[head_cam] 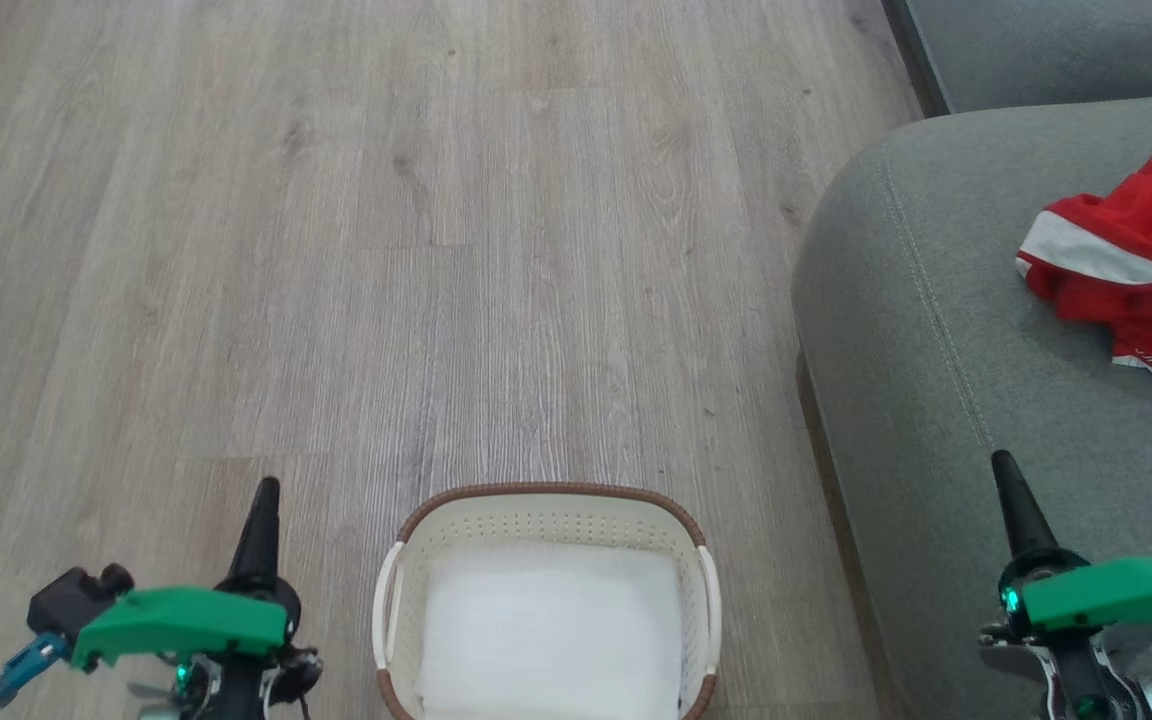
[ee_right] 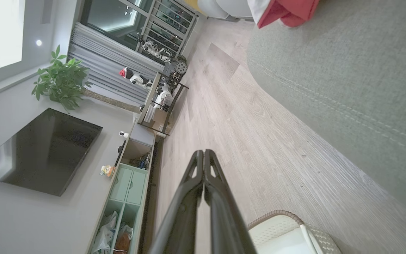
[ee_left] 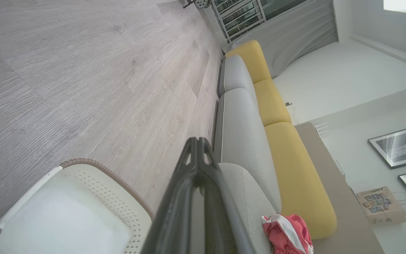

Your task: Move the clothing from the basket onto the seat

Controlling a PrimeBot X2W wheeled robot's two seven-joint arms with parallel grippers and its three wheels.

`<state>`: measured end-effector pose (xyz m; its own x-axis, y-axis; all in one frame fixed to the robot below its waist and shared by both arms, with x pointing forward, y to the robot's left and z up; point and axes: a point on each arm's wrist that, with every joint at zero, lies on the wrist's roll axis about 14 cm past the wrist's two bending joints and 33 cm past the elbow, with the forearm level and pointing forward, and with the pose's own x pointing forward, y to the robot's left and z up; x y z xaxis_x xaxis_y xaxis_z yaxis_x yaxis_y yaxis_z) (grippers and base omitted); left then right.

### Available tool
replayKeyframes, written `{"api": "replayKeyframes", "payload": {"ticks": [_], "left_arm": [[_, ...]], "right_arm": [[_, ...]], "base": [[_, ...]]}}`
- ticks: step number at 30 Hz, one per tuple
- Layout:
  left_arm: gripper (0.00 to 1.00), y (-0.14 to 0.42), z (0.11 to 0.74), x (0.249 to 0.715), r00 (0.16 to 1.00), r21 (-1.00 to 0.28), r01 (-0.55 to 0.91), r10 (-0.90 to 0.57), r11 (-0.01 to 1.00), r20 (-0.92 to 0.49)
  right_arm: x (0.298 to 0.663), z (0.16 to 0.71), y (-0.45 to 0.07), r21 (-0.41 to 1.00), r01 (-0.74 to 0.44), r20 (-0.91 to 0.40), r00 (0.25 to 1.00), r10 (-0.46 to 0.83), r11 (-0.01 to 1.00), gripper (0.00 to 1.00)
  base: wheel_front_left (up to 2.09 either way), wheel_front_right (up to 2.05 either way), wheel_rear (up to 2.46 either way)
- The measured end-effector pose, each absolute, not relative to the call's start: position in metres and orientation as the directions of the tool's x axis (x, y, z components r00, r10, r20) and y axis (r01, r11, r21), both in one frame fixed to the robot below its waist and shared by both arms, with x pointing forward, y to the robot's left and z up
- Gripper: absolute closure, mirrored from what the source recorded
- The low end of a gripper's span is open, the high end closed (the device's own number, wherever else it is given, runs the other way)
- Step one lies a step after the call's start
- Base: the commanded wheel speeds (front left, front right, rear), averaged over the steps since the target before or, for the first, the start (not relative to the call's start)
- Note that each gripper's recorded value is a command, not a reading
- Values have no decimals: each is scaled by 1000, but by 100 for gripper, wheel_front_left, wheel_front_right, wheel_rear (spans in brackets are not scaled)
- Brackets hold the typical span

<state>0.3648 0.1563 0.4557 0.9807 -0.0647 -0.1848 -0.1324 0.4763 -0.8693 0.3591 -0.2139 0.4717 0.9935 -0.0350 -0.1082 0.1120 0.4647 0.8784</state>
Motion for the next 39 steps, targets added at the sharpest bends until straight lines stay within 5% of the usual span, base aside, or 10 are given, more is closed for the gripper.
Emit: {"api": "replayKeyframes", "payload": {"ticks": [39], "left_arm": [[100, 183, 470, 371, 992, -991, -119, -34, 58, -121]], "right_arm": [[370, 475, -209, 993, 101, -100, 995, -29, 61, 100]], "base": [[0, 0, 0]]}}
